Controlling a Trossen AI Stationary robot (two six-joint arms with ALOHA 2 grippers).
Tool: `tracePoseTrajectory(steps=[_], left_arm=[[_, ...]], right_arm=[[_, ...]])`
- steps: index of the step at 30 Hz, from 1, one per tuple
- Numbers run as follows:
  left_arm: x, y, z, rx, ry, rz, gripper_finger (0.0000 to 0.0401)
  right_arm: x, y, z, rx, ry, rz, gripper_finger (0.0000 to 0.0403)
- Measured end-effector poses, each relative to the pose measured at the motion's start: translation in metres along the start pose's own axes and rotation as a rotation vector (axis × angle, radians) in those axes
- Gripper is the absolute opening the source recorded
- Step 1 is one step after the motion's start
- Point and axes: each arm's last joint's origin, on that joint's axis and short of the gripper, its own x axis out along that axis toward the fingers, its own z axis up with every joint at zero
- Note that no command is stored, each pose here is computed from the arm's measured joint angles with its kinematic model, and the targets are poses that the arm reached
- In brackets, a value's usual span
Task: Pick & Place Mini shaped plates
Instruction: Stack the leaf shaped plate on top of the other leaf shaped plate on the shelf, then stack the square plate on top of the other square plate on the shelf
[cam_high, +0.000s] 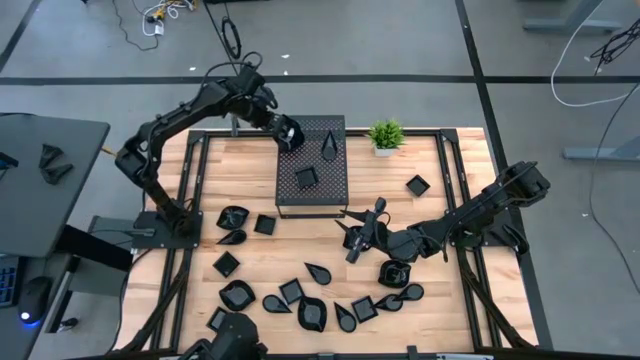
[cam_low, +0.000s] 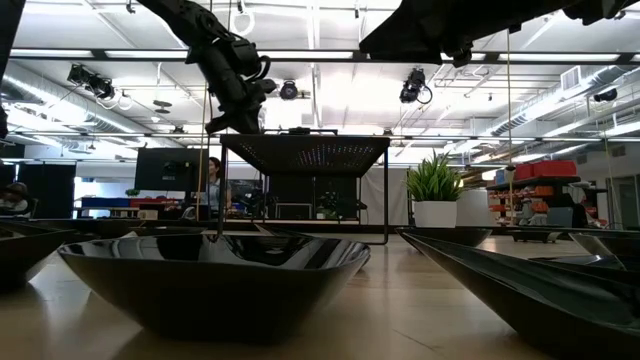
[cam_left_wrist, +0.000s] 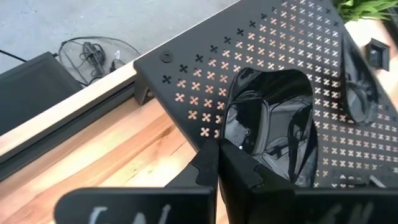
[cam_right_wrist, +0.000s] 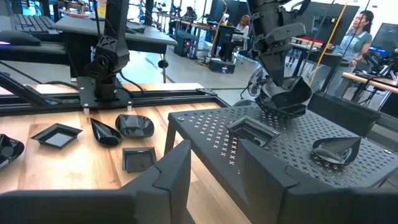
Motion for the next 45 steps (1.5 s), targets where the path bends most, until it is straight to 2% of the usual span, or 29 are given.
tracePoseTrajectory(steps=[8,18,21,24,29,33,38,42,45], left_arm=[[0.000,-0.001,0.000,0.005,0.005,-0.035,0.0023],[-0.008,0.006,0.006,0.015,-0.030,-0.023,0.0110],[-0.024,-0.001,0.011,0.069,-0.073,-0.042,0.0116],[-0.041,-0.018,0.005,0.161,-0.096,-0.048,0.0112],[-0.061,-0.063,-0.034,0.331,-0.138,0.002,0.0089],[-0.070,-0.095,-0.077,0.452,-0.218,-0.040,0.0073],[-0.080,-0.117,-0.129,0.494,-0.302,-0.210,0.0063],[-0.093,-0.127,-0.168,0.470,-0.328,-0.338,0.0062],[-0.104,-0.132,-0.192,0.443,-0.362,-0.389,0.0062]], right_arm=[[0.000,0.000,0.000,0.002,0.000,0.000,0.0135],[0.000,0.000,0.000,-0.001,0.000,0.000,0.0135],[0.000,0.000,-0.001,-0.008,0.006,-0.001,0.0135],[0.000,0.000,-0.002,-0.016,0.016,-0.001,0.0135],[-0.001,0.001,-0.003,0.048,0.021,0.005,0.0135],[-0.007,0.005,-0.003,0.133,0.019,0.024,0.0135],[-0.017,0.010,0.003,0.249,0.005,0.069,0.0135],[-0.035,0.012,0.017,0.312,-0.022,0.174,0.0135],[-0.051,0.015,0.026,0.363,-0.037,0.246,0.0135]])
